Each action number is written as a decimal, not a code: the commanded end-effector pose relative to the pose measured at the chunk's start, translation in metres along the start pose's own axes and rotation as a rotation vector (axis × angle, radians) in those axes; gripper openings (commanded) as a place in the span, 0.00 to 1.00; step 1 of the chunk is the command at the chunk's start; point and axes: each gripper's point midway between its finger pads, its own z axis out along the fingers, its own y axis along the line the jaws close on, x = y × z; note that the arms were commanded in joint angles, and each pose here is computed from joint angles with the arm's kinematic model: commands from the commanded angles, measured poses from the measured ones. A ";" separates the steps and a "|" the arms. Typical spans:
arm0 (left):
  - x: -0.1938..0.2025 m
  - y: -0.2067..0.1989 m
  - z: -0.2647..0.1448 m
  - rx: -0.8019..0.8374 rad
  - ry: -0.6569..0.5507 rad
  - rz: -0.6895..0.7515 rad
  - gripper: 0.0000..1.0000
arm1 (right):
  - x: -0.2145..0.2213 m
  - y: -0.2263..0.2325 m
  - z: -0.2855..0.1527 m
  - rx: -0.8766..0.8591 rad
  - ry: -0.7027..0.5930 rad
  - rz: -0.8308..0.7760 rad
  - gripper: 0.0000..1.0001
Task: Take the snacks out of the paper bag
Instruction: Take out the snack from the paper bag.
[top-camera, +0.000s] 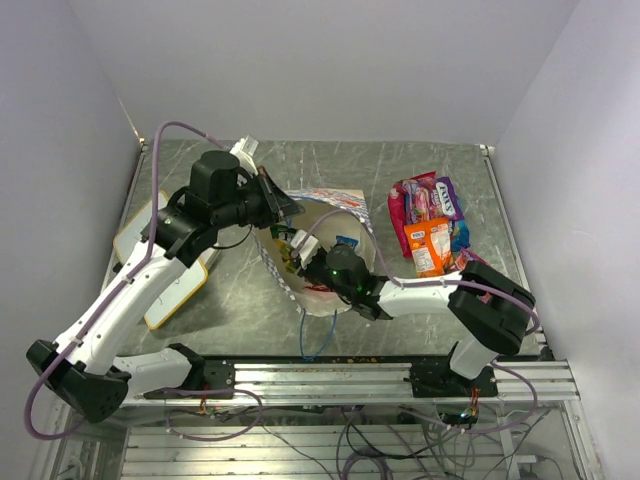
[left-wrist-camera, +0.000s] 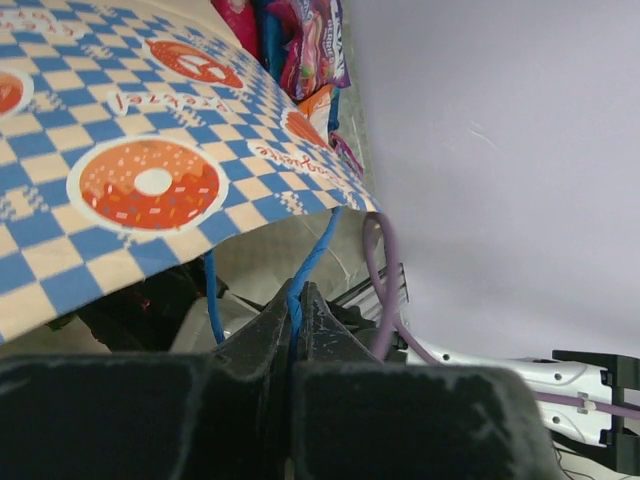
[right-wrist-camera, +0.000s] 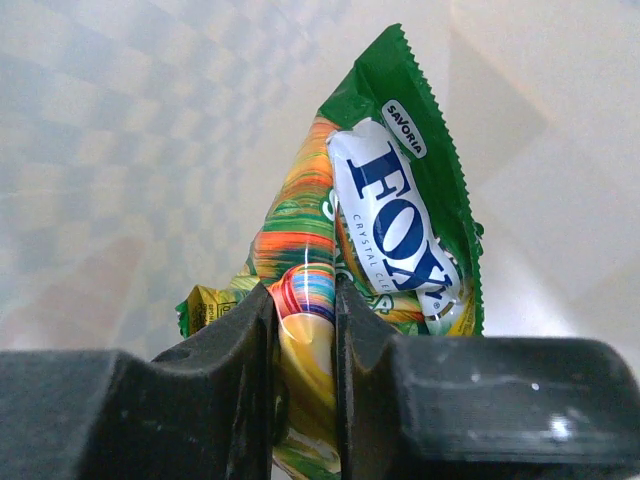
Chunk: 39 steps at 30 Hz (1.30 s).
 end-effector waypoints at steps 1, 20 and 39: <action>-0.003 -0.014 -0.002 0.098 -0.032 -0.033 0.07 | -0.050 0.001 -0.006 -0.039 -0.190 -0.014 0.00; -0.016 -0.013 -0.016 0.025 -0.036 0.039 0.07 | -0.090 -0.041 0.004 0.069 -0.277 -0.174 0.00; -0.023 0.008 0.018 0.031 0.001 0.014 0.07 | -0.132 -0.025 -0.148 -0.216 -0.267 -0.228 0.00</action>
